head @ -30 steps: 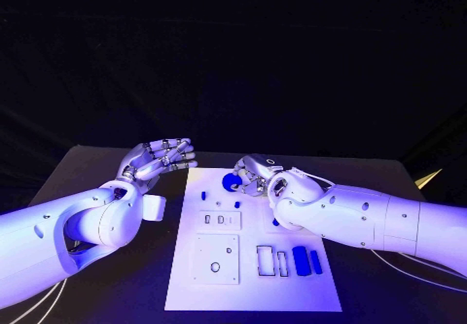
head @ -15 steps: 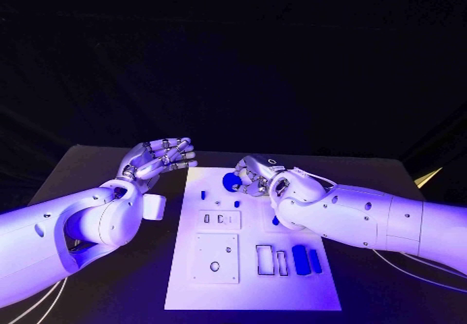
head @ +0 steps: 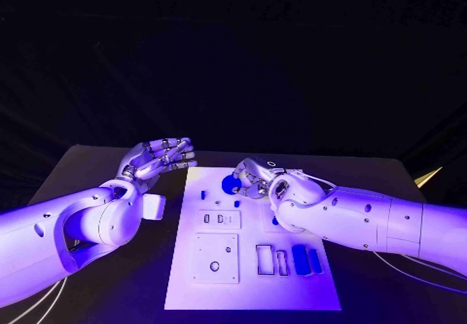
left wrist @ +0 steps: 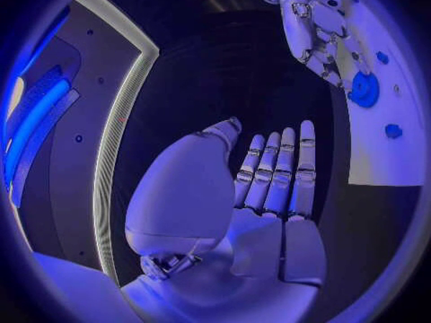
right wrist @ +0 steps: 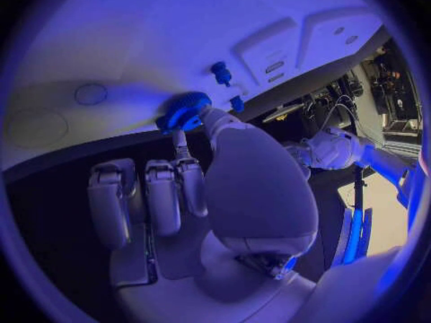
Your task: Assemble the parts on the task board
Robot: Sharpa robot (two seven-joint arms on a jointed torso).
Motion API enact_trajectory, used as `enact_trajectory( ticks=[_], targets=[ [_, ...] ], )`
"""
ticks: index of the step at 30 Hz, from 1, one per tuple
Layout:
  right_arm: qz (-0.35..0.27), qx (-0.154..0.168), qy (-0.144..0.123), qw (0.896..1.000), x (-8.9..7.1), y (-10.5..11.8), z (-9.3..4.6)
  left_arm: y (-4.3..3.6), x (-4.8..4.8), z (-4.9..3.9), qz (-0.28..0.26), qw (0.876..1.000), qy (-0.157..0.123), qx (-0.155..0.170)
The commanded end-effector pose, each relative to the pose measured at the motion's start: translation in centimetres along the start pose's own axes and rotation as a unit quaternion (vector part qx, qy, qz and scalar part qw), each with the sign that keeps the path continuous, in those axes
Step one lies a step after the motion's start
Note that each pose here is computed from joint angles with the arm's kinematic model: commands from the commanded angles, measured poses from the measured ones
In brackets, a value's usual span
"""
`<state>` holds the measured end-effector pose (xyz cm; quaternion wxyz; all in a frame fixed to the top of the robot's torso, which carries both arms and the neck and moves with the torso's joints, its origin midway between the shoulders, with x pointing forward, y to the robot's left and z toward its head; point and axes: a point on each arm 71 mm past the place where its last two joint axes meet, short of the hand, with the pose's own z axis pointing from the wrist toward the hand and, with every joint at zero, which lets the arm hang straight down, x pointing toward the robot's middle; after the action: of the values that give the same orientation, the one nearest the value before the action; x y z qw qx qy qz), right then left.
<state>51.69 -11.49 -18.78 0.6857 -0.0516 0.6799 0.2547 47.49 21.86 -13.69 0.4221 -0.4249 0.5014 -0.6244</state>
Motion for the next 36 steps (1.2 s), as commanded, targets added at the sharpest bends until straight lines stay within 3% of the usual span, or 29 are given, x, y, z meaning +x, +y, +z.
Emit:
enact_trajectory(
  ticks=[1,14,27,36],
  targets=[
    [-0.003,-0.005,0.003,1.000,0.1,0.1,0.0,-0.11,0.23,0.04,-0.004,1.000,0.009,0.004],
    [-0.001,-0.001,-0.005,1.000,0.0,0.0,-0.1,-0.11,0.19,0.02,-0.004,1.000,0.009,0.003],
    [0.005,0.005,0.019,1.000,0.3,-0.2,-0.1,-0.10,0.15,0.04,-0.004,1.000,0.009,0.002],
    [0.040,0.004,-0.010,0.999,-1.1,-1.5,-1.5,-0.05,-0.17,0.13,-0.002,1.000,0.006,0.002]
  ],
)
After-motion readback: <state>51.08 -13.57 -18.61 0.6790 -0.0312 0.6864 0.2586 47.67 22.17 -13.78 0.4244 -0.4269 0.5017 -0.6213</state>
